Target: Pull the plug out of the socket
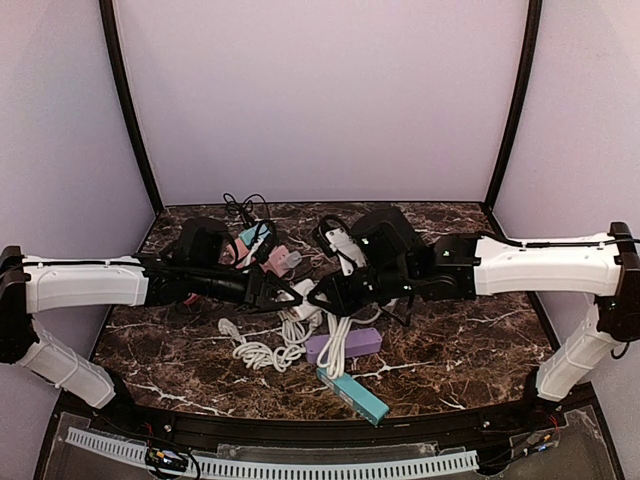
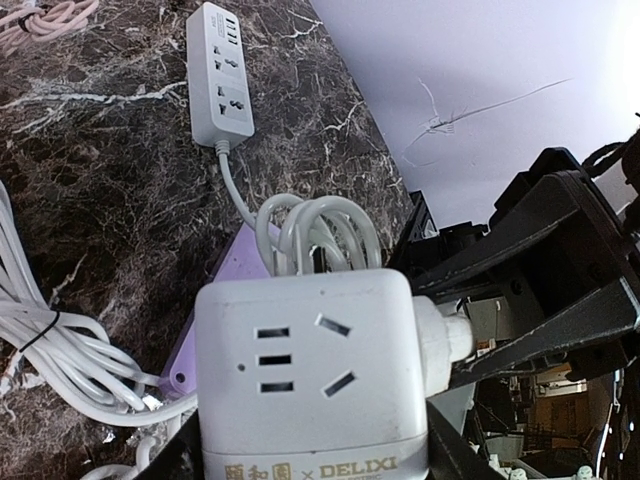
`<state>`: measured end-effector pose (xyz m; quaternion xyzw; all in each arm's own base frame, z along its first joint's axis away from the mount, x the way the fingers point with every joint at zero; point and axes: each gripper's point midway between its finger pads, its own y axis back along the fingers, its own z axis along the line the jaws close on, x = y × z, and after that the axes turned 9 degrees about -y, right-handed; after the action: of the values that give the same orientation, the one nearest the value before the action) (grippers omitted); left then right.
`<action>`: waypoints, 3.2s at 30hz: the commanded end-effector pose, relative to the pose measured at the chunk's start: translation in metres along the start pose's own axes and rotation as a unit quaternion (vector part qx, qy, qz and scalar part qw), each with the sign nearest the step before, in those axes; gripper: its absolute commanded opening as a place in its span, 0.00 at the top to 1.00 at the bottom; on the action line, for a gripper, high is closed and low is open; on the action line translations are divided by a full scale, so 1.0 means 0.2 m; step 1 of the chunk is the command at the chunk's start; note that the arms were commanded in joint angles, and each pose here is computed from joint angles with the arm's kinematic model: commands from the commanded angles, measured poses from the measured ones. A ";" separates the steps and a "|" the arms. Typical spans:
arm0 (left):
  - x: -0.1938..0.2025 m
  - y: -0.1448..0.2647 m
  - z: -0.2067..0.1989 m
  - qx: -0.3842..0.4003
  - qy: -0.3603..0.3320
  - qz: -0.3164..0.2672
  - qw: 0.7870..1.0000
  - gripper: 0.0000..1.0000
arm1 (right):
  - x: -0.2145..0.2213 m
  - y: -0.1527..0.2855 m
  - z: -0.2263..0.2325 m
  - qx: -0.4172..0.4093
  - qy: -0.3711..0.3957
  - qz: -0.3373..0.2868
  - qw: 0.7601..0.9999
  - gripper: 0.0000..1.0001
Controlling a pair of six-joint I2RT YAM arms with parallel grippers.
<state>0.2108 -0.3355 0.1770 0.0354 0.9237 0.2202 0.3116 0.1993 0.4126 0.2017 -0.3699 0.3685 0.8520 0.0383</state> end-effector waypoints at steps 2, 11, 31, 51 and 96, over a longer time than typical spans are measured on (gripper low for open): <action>-0.06 0.06 -0.08 0.016 -0.027 -0.024 0.999 0.99 | 0.03 -0.04 -0.05 0.060 0.015 0.015 0.998 0.94; -0.10 0.06 -0.06 0.014 -0.014 -0.049 0.999 0.99 | 0.15 -0.08 -0.07 0.076 0.022 0.050 0.996 0.36; -0.03 0.05 -0.07 0.027 -0.034 -0.022 0.999 0.99 | 0.07 -0.03 -0.06 0.052 -0.019 0.007 0.998 1.00; 0.02 0.02 0.06 -0.007 0.005 -0.025 1.000 0.99 | 0.03 0.02 0.03 0.046 0.020 -0.015 0.999 1.00; 0.01 0.04 0.11 -0.016 0.008 -0.014 1.000 0.99 | -0.05 0.10 -0.03 0.046 -0.009 -0.046 0.998 1.00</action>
<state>0.2198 -0.3309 0.1752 0.0174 0.9232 0.1977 0.3292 0.1855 0.4092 0.1876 -0.3534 0.3853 0.8519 0.0302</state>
